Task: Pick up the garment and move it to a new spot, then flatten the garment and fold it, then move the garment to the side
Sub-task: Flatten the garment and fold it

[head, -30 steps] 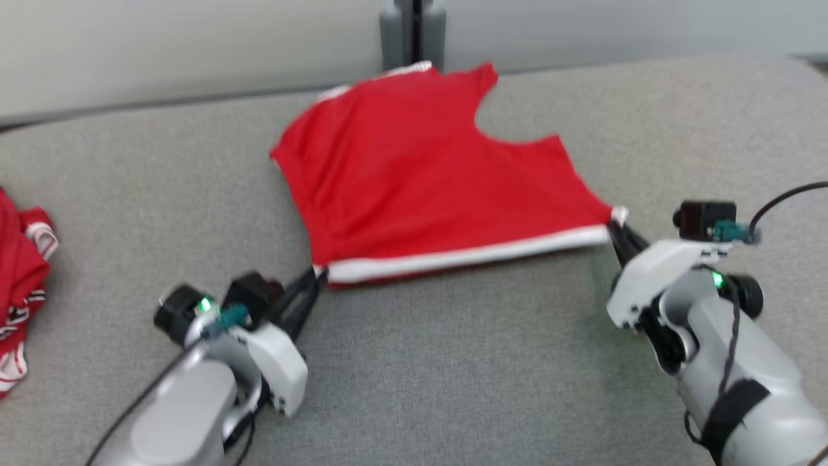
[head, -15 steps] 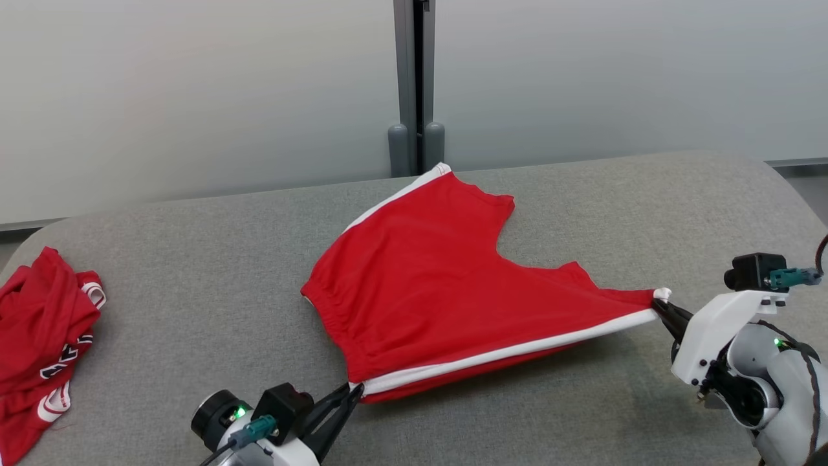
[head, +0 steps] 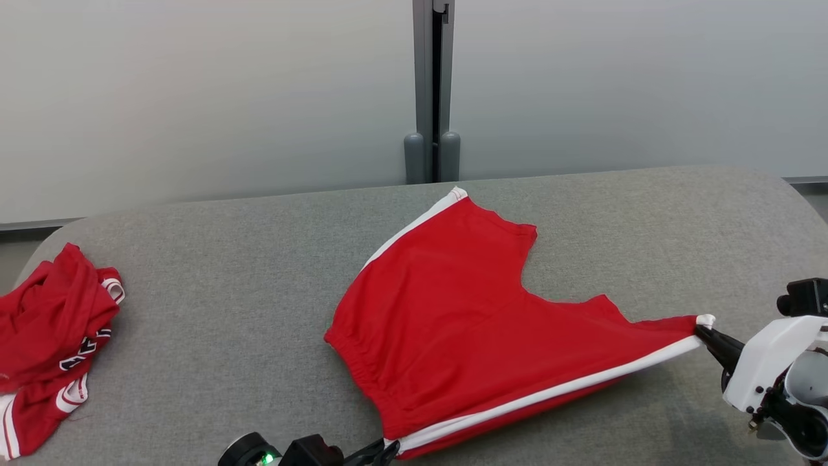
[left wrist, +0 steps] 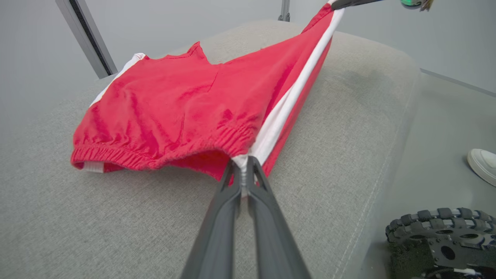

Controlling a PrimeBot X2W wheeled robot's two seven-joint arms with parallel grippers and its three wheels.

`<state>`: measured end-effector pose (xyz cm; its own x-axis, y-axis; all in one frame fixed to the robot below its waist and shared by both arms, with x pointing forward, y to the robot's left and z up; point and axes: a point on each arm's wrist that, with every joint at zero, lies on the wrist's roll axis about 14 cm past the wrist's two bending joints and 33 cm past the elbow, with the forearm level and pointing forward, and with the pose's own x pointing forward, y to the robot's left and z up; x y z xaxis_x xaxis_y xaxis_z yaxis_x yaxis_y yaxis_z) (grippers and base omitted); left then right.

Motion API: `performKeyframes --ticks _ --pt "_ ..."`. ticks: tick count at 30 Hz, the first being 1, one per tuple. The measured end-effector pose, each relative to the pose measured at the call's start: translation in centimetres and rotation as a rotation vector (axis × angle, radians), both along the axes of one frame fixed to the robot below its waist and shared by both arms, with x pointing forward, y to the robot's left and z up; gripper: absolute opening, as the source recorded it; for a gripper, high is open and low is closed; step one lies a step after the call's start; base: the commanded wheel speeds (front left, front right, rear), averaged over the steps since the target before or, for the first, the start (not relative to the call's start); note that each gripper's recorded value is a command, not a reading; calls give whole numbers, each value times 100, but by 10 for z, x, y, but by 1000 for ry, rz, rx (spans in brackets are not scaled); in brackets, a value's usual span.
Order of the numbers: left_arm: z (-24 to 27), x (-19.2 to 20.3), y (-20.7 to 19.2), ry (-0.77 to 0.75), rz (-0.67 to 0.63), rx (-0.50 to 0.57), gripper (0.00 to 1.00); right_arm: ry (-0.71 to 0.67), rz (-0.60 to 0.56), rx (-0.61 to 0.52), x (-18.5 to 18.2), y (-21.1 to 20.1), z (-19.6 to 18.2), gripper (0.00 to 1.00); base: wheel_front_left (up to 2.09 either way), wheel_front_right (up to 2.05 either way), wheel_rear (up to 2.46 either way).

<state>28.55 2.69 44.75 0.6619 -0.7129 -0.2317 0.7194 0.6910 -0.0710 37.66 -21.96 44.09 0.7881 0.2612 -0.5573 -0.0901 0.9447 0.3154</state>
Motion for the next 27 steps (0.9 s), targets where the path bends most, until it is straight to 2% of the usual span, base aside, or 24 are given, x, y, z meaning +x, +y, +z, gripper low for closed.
performKeyframes --ticks 5,12,17,27 --pt "10 5 2 -18 31 -22 0 -47 15 -7 13 4 14 0 0 0 0" --pt "37 31 7 -90 71 -47 0 -167 100 -56 68 31 62 0 0 0 0" --pt "49 56 13 -117 116 -85 0 -199 151 -50 110 64 80 0 0 0 0" --pt "38 106 33 -84 216 -101 0 -134 203 -101 185 109 66 0 0 0 0"
